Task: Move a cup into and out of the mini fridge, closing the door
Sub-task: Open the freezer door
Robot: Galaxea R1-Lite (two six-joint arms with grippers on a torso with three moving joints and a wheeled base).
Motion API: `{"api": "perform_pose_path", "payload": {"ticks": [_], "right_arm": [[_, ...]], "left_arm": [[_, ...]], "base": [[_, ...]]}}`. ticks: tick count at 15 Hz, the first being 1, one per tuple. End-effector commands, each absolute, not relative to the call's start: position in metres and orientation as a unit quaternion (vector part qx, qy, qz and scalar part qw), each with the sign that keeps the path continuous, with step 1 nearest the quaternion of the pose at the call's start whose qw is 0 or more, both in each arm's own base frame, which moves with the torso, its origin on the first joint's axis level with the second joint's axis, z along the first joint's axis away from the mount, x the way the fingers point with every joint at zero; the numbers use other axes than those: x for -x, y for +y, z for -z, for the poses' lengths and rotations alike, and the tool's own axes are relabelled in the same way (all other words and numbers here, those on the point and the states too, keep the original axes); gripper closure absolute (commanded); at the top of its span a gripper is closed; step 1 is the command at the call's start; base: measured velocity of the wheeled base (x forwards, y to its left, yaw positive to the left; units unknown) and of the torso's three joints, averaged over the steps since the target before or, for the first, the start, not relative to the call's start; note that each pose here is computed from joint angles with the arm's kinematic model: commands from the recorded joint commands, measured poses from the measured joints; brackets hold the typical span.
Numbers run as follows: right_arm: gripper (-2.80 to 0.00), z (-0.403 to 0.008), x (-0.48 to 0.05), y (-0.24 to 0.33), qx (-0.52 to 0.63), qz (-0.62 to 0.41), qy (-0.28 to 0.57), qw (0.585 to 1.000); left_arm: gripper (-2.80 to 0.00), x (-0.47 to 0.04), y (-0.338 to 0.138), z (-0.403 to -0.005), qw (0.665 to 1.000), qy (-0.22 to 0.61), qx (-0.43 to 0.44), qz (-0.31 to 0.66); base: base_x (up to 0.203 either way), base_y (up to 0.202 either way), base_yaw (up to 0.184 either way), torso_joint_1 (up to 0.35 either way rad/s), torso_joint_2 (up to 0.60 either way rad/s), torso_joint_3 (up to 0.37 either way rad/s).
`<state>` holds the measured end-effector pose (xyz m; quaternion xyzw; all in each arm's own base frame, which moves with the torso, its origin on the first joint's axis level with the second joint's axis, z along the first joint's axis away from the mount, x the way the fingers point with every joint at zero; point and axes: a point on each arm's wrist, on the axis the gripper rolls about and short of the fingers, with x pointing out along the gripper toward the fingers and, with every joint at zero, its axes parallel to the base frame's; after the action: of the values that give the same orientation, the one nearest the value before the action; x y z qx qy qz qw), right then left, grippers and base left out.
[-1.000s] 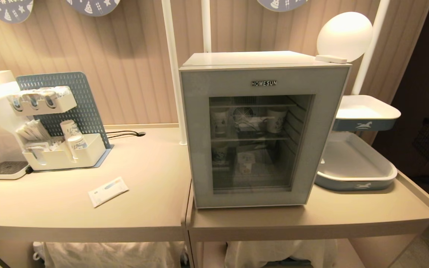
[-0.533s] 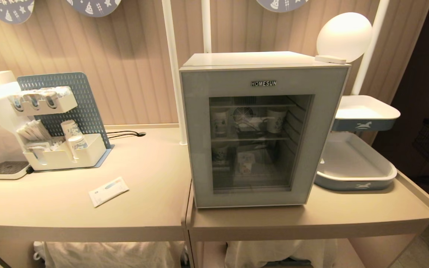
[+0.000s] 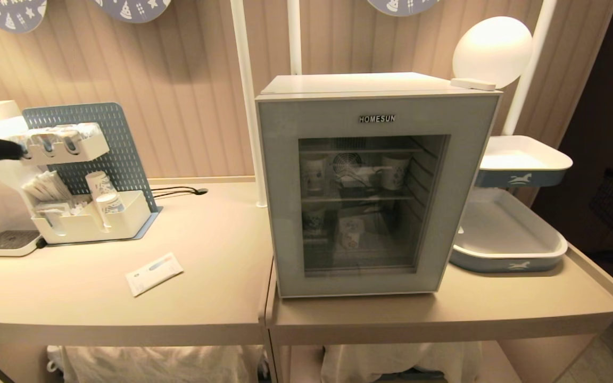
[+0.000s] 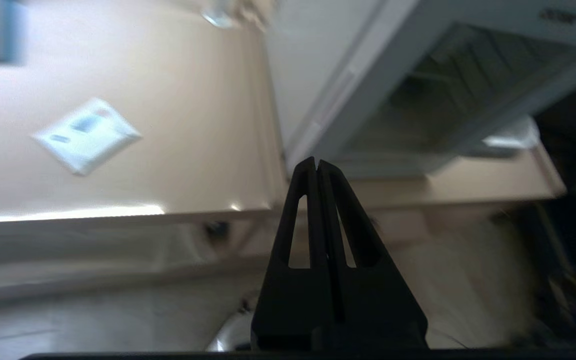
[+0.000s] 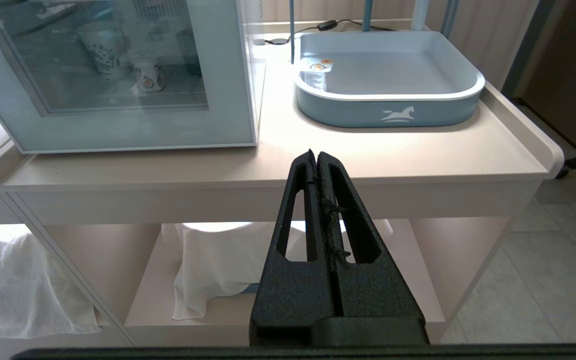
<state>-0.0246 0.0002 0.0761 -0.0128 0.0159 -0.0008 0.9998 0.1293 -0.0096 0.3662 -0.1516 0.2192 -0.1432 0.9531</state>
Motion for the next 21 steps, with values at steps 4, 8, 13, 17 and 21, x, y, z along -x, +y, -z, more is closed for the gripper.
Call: {"api": "perform_pose_path", "payload": {"ticks": [4, 8, 13, 17, 21], "right_arm": [[0.0, -0.076, 0.024, 0.0, 0.012, 0.001, 0.017, 1.0], [0.0, -0.076, 0.025, 0.0, 0.012, 0.001, 0.015, 1.0], [0.0, -0.076, 0.024, 0.0, 0.012, 0.002, 0.016, 1.0], [0.0, -0.076, 0.024, 0.0, 0.011, 0.003, 0.016, 1.0], [0.0, -0.077, 0.023, 0.0, 0.011, 0.002, -0.005, 1.0]], "left_arm": [[0.0, -0.203, -0.014, -0.304, 0.877, 0.323, 0.216, 0.284], [-2.8, -0.239, -0.007, -0.24, 0.875, 0.268, 0.187, 0.358], [-2.8, -0.284, -0.005, -0.195, 0.871, 0.196, 0.157, 0.422], [-2.8, -0.315, -0.02, -0.167, 0.863, 0.157, 0.148, 0.457], [-2.8, -0.338, -0.046, -0.143, 0.841, 0.143, 0.153, 0.499]], "base": [[0.0, 0.0, 0.0, 0.0, 0.0, 0.0], [0.0, 0.0, 0.0, 0.0, 0.0, 0.0], [0.0, 0.0, 0.0, 0.0, 0.0, 0.0], [0.0, 0.0, 0.0, 0.0, 0.0, 0.0], [0.0, 0.0, 0.0, 0.0, 0.0, 0.0]]}}
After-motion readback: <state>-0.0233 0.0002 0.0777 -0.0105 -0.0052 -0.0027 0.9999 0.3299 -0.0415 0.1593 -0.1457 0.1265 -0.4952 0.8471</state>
